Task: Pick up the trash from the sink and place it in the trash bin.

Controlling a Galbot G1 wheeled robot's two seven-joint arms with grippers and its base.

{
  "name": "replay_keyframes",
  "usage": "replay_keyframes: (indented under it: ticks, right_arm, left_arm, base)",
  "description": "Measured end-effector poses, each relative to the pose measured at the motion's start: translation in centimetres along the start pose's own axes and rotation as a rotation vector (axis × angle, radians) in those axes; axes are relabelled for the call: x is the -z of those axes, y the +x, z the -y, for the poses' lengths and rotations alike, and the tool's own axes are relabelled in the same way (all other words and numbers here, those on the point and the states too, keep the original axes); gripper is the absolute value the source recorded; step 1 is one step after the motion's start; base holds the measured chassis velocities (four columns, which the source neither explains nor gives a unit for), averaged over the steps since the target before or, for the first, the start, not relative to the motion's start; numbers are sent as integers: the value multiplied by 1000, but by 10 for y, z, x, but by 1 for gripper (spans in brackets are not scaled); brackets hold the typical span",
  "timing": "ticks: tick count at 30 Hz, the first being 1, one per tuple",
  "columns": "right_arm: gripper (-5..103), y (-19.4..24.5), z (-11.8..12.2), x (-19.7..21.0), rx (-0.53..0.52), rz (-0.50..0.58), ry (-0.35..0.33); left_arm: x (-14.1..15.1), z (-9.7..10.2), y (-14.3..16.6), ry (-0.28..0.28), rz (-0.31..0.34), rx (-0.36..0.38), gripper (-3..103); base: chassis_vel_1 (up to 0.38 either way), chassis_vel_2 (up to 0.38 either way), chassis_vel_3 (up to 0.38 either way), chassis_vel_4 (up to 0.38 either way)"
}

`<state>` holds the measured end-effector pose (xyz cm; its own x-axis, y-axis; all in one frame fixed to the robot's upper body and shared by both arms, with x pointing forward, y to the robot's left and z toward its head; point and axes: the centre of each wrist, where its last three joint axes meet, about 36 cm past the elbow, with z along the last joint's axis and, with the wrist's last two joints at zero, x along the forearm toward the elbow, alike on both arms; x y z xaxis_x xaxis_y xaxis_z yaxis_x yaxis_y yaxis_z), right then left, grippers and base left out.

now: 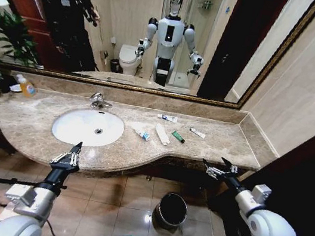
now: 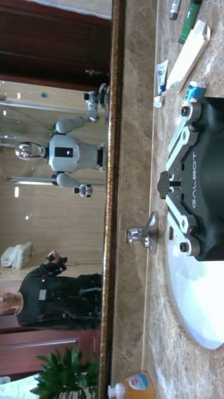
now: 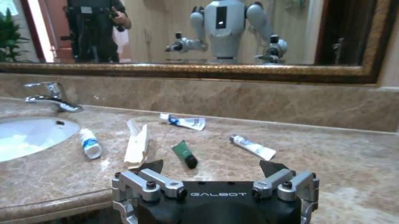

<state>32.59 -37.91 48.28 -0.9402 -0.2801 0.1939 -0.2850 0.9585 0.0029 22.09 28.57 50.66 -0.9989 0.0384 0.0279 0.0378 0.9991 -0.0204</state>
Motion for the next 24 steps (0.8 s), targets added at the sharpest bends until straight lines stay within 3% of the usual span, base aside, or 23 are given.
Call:
replay_keyframes:
  ticks: [9, 18, 24]
  right_arm:
    - [100, -35, 9, -1, 52, -9, -3]
    - [100, -112, -3, 22, 163, -2, 23]
    - [100, -157, -4, 18, 187, -60, 7]
  left_arm:
    - [0, 0, 0, 0, 0, 0, 0]
    - [0, 0, 0, 0, 0, 0, 0]
    - [0, 0, 0, 0, 0, 0, 0]
  base:
    - [0, 0, 0, 0]
    - [0, 0, 0, 0]
    - [0, 0, 0, 0]
